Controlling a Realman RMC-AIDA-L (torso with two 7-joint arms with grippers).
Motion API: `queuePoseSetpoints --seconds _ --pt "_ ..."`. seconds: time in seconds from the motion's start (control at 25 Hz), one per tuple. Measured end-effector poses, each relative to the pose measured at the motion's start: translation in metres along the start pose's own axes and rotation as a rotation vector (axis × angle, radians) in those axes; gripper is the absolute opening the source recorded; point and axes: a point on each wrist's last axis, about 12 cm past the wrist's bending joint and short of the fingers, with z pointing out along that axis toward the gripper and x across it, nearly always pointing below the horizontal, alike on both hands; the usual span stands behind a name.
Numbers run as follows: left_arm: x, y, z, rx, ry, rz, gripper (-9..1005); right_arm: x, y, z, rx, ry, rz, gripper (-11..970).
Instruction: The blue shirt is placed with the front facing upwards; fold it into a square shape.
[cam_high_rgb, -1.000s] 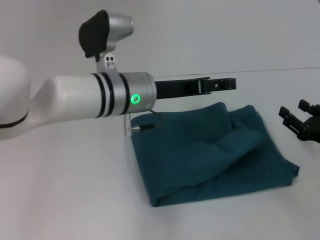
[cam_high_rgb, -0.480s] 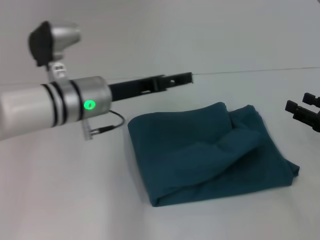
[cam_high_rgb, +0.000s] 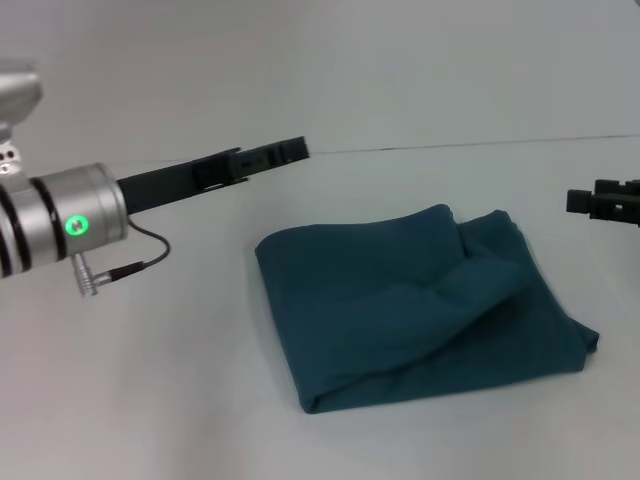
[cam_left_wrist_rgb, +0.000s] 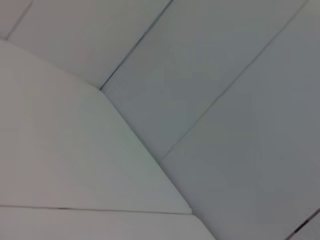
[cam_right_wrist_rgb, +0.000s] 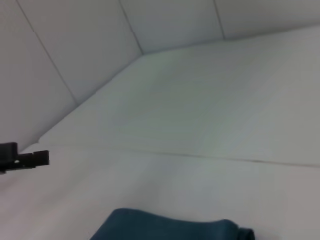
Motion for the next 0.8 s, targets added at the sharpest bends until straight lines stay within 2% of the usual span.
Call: queuePoseSetpoints --seconds 0.48,0.6,0.8 --pt "0.000 -0.001 -0.014 0.050 -0.005 -0.006 885 -0.050 0.022 0.021 0.035 0.352 0.128 674" --pt "0.000 -0.001 -0.015 0.055 0.000 -0.005 885 -0.053 0.032 0.032 0.051 0.465 0.144 674" --pt "0.000 -0.001 -0.017 0.065 0.012 0.000 884 -0.052 0.037 0.039 0.057 0.504 0.171 673"
